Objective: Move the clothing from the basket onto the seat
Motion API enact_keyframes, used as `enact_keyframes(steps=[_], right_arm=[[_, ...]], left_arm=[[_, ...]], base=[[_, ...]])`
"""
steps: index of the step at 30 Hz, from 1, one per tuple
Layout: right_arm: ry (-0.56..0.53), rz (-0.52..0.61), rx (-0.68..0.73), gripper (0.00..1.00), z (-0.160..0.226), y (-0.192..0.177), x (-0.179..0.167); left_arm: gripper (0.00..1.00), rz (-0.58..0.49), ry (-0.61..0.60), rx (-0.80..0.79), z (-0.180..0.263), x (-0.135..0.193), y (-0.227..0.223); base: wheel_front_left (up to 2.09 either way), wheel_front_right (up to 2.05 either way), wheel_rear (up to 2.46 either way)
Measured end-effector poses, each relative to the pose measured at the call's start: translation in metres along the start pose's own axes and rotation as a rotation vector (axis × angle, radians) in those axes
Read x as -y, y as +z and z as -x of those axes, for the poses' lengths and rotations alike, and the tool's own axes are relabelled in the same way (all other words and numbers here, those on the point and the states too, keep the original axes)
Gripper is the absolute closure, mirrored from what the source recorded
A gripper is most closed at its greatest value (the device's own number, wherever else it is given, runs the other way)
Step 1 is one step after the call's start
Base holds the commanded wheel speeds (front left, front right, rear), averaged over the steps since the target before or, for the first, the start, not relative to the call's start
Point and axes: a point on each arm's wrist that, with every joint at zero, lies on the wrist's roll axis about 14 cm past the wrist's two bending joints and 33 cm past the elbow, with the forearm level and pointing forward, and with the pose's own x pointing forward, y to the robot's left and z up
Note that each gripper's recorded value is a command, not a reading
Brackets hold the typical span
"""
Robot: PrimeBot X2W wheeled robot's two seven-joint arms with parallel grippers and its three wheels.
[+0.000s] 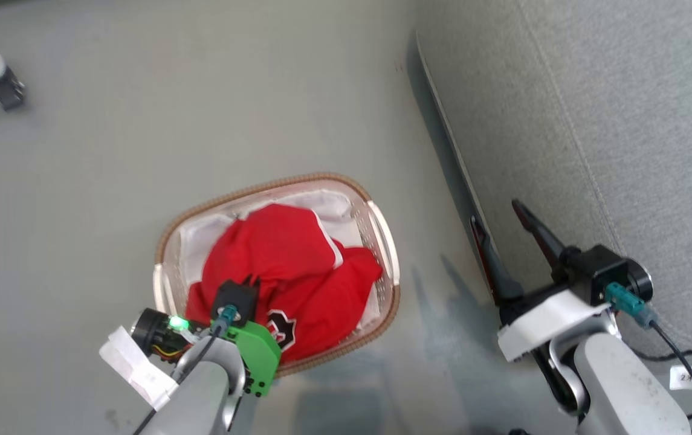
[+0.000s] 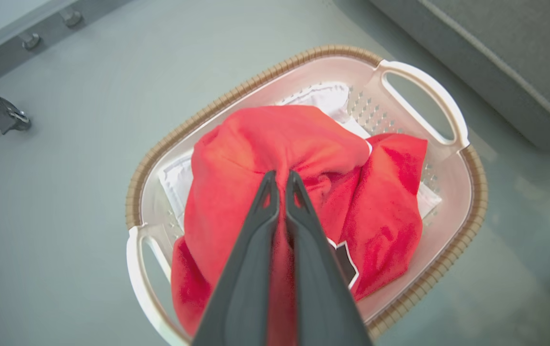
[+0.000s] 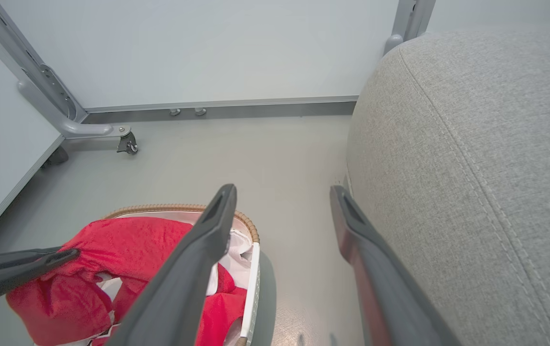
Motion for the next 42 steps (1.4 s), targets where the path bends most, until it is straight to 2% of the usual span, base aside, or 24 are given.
enact_keyframes(steps=[12, 24, 31, 34, 42], right_arm=[[0.058, 0.006, 0.083, 0.00, 0.040, 0.030, -0.032], [0.127, 0.025, 0.154, 0.00, 0.069, 0.050, -0.063], [0.173, 0.035, 0.190, 0.00, 0.074, 0.061, -0.079], [0.213, 0.040, 0.241, 0.00, 0.075, 0.077, -0.093], [0.409, 0.114, 0.398, 0.00, 0.073, 0.130, -0.149]], left_arm=[[1.00, 0.044, 0.095, 0.423, 0.071, -0.004, 0.122], [1.00, 0.018, 0.112, 0.842, 0.168, 0.005, 0.231], [1.00, -0.002, 0.084, 0.975, 0.204, 0.020, 0.261], [1.00, -0.013, 0.069, 1.001, 0.212, 0.027, 0.266], [1.00, -0.008, 0.048, 0.997, 0.211, 0.035, 0.263]], base=[[0.00, 0.00, 0.00], [0.00, 0.00, 0.00], [0.00, 0.00, 0.00], [0.00, 0.00, 0.00], [0.00, 0.00, 0.00]])
